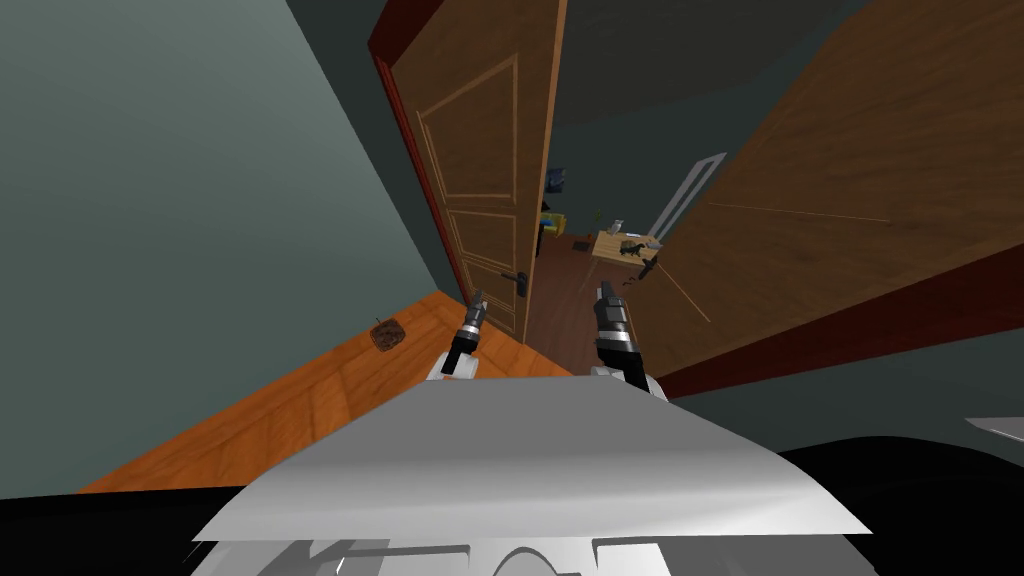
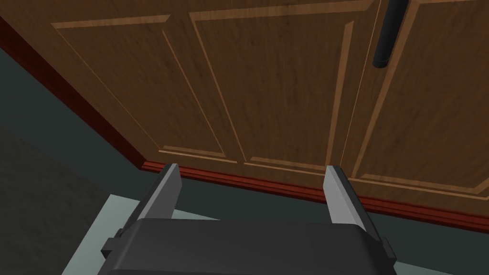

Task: Push the door open

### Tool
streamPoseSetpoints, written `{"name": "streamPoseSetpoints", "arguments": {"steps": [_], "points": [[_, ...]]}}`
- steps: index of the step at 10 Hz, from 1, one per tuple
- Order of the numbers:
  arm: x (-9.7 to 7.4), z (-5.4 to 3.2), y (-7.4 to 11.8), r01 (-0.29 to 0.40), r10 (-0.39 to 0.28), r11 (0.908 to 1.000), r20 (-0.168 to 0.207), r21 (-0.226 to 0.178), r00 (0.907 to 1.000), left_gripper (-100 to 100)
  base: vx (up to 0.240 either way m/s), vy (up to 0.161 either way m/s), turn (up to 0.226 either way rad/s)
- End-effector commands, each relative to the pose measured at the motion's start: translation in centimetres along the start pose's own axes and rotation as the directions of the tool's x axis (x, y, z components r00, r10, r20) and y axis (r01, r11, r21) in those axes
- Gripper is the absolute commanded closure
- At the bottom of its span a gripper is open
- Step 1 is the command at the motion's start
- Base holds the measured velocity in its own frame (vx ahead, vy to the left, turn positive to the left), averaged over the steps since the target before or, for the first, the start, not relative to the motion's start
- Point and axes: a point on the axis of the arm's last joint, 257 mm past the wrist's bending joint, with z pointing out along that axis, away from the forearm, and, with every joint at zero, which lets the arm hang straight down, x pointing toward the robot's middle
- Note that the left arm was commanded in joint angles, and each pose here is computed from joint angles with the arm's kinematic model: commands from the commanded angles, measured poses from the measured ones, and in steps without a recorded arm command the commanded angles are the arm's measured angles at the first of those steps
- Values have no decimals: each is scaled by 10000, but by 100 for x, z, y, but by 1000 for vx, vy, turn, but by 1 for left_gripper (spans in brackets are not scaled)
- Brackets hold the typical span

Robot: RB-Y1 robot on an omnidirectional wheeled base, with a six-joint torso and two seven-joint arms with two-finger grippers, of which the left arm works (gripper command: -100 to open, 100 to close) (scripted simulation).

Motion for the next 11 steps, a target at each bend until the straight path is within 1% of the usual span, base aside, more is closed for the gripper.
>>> {"name": "streamPoseSetpoints", "arguments": {"steps": [1, 3, 5, 11], "points": [[92, 30, 117, 120, -124, 9996, -203, -243, 9997, -100, 67, 64, -96], [309, 59, 395, 338, -393, 9961, -662, -818, 9970, -100, 130, 100, -210], [412, 65, 525, 414, -512, 9931, -875, -1100, 9949, -100, 121, 100, -104], [674, 59, 857, 532, -797, 9815, -1399, -1838, 9870, -100, 77, 60, -84]]}}
